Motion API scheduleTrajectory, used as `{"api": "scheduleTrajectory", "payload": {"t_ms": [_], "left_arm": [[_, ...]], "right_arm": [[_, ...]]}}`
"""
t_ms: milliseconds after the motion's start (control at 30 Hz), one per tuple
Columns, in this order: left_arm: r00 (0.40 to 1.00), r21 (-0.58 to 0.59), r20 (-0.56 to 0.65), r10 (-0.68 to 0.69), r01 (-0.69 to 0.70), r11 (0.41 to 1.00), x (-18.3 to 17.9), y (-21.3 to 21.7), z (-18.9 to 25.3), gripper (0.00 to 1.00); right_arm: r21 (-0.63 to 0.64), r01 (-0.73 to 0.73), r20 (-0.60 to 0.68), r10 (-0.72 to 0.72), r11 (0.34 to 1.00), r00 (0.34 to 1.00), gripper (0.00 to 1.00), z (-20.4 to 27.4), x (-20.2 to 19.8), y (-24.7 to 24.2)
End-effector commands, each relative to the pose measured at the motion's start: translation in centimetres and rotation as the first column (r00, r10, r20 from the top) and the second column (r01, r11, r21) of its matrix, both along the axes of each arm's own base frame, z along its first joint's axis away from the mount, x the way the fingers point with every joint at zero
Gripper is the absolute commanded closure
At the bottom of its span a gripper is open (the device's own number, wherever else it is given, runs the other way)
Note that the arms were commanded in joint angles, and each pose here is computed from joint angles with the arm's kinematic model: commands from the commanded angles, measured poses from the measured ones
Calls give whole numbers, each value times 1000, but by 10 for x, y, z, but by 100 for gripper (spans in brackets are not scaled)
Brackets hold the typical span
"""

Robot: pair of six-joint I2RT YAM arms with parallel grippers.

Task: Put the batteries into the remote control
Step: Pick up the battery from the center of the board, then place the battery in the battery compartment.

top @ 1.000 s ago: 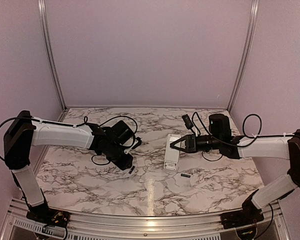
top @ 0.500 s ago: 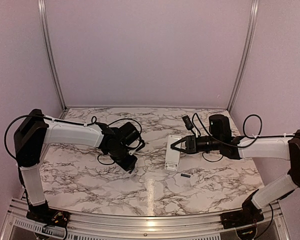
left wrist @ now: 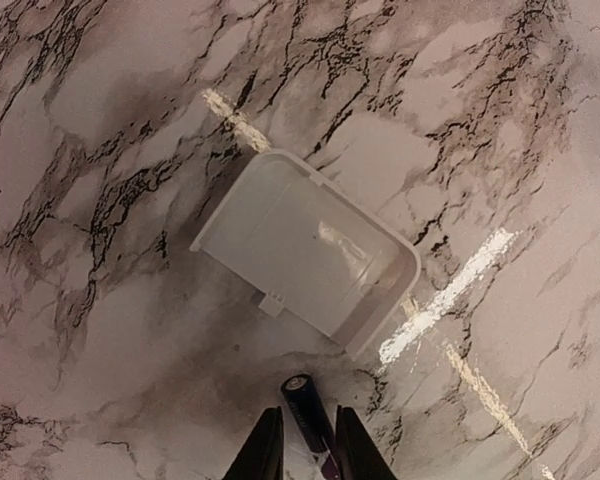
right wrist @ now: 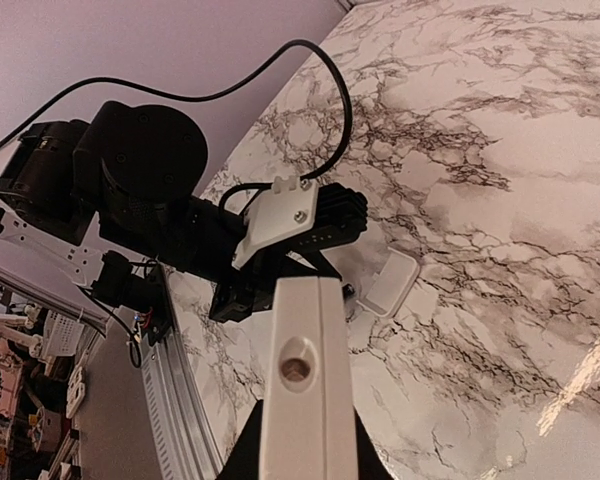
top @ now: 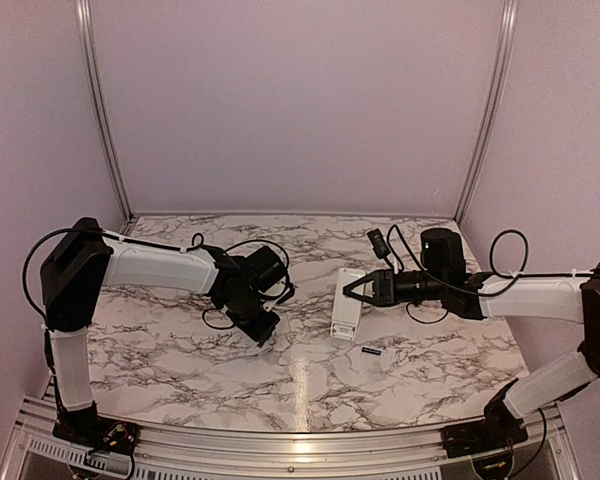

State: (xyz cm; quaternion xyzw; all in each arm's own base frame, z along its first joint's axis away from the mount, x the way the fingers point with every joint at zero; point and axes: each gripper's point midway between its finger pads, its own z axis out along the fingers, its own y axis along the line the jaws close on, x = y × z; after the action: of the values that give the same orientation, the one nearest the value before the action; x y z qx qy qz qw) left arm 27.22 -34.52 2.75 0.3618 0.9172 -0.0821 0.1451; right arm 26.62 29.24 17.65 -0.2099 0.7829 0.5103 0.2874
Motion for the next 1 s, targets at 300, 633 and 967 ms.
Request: {"api": "scheduleTrajectory", "payload": {"t_ms": [300, 633, 967], "left_arm": [[998, 87, -59, -33, 38, 996, -12, 12, -21, 93], [978, -252, 160, -138, 175, 952, -19, -12, 84, 100], [817, -463, 525, -238, 510, 725, -69, -24, 194, 100]], "right_arm": [[24, -3, -36, 3, 1000, 999, 100, -8, 4, 1], [159, -7, -97, 23, 987, 995, 100, 4, 4, 29], [183, -107, -126, 131, 977, 983, 100, 0, -15, 75]]}}
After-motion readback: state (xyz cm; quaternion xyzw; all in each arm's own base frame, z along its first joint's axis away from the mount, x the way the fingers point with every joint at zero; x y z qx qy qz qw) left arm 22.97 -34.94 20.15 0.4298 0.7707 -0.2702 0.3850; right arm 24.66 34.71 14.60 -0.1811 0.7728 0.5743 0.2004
